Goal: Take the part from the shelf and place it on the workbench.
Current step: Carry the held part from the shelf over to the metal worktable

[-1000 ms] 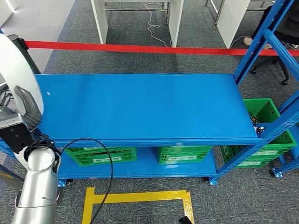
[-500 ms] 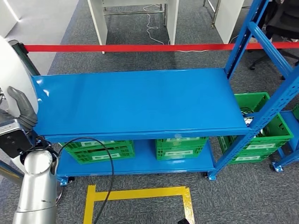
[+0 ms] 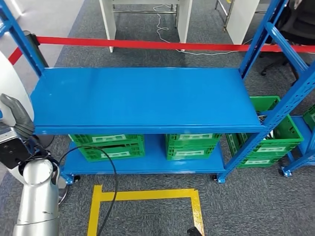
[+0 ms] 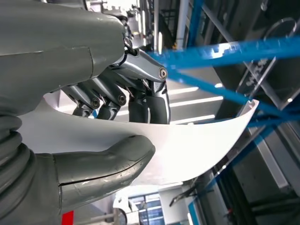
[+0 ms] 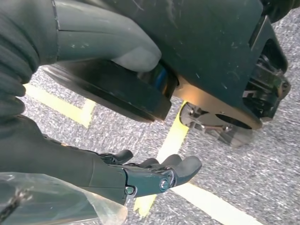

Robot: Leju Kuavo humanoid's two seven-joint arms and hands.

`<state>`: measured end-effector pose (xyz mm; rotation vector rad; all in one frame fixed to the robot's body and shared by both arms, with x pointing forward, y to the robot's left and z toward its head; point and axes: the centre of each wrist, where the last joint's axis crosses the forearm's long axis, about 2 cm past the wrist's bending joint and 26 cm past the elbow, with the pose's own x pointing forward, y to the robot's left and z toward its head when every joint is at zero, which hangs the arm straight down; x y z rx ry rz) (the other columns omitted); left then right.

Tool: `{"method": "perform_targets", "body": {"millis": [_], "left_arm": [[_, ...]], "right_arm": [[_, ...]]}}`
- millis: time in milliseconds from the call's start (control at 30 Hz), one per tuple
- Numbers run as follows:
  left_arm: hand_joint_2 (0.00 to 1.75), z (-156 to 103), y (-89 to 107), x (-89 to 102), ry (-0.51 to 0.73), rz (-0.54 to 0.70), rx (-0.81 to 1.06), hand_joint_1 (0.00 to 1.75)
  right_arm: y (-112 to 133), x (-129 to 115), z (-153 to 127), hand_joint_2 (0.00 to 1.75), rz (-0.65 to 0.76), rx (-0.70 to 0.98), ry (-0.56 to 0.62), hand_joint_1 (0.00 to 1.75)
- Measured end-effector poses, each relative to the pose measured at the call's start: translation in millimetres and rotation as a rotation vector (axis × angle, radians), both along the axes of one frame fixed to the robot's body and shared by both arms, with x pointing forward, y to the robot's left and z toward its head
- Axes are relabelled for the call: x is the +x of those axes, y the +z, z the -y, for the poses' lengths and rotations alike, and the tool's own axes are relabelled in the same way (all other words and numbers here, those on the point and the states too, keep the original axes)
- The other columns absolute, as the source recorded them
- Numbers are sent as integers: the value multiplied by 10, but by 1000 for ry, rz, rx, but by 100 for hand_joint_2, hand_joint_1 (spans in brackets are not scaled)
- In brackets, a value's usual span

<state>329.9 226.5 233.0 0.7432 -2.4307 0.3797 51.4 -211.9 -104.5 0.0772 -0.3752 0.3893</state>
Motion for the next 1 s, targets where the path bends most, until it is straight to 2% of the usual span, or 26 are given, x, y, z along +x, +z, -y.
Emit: {"method": "perform_targets", "body": {"millis": [133,433,600,1000], "left_arm": [[175,-21,-22,-11,11,-7,-1,175],[175,-55,-18,-16,28,-3,-3,175],[175,-89,-45,-26,39,-13,-6,175],[175,-171,-94,-83,68,-13,1,175]], "right_arm": [[3,30,6,175,5,-2,0,0],[-12,-103,-5,175,-23,-2,4,0],[-12,-100,1,175,-20,-10,-5,0],[-57,-130,371,175,46,-54,-174,0]]}}
